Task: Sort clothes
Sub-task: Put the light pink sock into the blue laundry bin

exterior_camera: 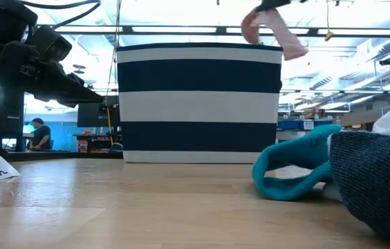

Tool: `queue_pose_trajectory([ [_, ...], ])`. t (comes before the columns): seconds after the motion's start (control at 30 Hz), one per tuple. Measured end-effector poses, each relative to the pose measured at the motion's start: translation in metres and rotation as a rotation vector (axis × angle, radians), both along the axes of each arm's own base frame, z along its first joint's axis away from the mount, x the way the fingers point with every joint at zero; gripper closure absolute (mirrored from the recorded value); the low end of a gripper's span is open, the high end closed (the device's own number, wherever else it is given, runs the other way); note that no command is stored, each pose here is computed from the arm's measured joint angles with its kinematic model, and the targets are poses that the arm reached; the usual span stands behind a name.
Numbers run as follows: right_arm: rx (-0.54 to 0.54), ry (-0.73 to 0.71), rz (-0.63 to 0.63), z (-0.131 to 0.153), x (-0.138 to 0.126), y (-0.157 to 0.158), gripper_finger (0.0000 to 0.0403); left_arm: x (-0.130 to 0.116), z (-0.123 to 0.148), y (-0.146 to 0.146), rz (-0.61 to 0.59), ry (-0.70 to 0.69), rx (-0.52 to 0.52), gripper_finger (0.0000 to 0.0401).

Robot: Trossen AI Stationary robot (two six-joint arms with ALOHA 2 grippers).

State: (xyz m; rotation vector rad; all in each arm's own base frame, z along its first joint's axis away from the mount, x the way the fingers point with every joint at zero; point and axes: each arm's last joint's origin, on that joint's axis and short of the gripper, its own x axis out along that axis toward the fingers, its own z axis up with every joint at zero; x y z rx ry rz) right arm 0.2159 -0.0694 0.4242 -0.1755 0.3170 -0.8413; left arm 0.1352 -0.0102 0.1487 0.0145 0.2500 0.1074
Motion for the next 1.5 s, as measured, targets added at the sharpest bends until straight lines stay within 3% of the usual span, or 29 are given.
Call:
queue_pose_trajectory([
  [0.27, 0.01, 0.033, 0.085, 0.014, 0.045, -0.033, 0.0402, 0.0, 0.0, 0.0, 0.0, 0.001, 0.0, 0.0265],
  [0.5, 0.049, 0.056, 0.126, 0.008, 0.076, -0.059, 0.0402, 0.0, 0.0, 0.0, 0.0, 0.003, 0.001, 0.0265],
  [0.63, 0.098, 0.1, 0.148, -0.009, 0.089, -0.071, 0.0401, 0.0, 0.0, 0.0, -0.001, 0.004, 0.004, 0.0265],
  [0.9, 0.321, 0.278, 0.08, -0.07, 0.115, -0.096, 0.0396, 0.0, 0.0, 0.0, -0.004, 0.006, 0.016, 0.0265],
  [1.23, 0.602, 0.334, 0.106, -0.145, 0.145, -0.129, 0.0344, 0.0, 0.0, 0.0, -0.003, 0.005, 0.015, 0.0265],
  [1.33, 0.65, 0.334, 0.11, -0.156, 0.147, -0.135, 0.0316, 0.0, 0.0, 0.0, -0.004, 0.005, 0.015, 0.0265],
  [1.5, 0.644, 0.327, 0.111, -0.148, 0.141, -0.137, 0.0272, 0.0, 0.0, 0.0, -0.004, 0.005, 0.015, 0.0265],
])
